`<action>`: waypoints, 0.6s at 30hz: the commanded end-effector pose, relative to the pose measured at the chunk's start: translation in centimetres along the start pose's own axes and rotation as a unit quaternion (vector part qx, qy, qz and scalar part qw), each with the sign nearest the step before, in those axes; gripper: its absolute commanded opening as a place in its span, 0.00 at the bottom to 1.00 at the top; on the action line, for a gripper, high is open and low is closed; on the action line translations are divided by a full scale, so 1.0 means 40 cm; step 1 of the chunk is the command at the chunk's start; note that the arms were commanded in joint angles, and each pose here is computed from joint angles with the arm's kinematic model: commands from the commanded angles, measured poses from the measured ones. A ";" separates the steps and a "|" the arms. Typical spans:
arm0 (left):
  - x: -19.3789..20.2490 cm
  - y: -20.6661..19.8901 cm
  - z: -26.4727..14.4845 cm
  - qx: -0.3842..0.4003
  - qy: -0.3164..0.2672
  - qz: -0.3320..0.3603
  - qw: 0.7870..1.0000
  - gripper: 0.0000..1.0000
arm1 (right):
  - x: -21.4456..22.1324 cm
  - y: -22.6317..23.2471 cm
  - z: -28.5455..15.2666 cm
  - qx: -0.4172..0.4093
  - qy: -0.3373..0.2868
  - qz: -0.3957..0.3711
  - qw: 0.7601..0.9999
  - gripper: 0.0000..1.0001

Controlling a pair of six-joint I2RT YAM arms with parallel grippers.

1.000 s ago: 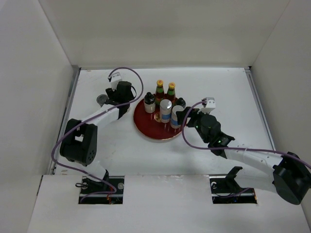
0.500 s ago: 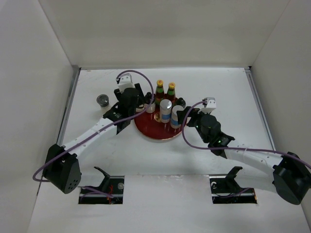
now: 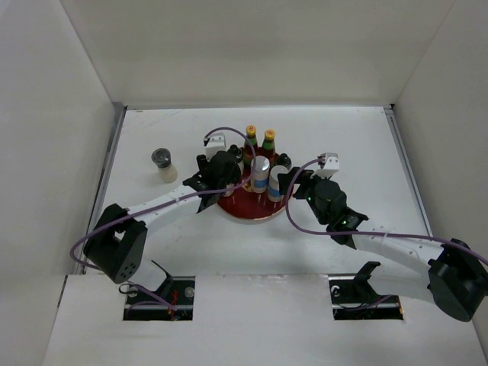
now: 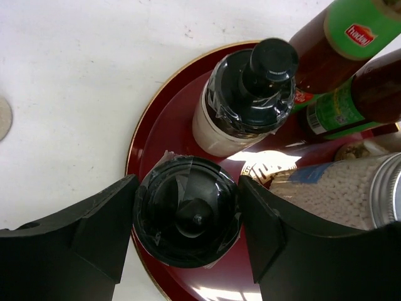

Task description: Organize the condiment bottles

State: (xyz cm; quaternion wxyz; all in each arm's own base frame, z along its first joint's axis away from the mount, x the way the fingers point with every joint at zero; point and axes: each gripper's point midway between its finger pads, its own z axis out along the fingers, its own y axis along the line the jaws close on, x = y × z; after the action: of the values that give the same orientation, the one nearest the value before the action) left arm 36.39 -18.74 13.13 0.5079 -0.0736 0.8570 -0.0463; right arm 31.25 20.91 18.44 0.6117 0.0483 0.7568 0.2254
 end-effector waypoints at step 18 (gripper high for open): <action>-0.085 0.017 -0.073 0.015 -0.086 -0.064 0.994 0.81 | -0.045 0.018 0.010 -0.007 -0.027 0.016 0.999 1.00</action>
State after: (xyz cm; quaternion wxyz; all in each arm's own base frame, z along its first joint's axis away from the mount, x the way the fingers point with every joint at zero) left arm 35.44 -18.68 13.83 0.5343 -0.0862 0.8384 -0.0646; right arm 31.27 20.89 18.36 0.6111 0.0482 0.7576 0.2244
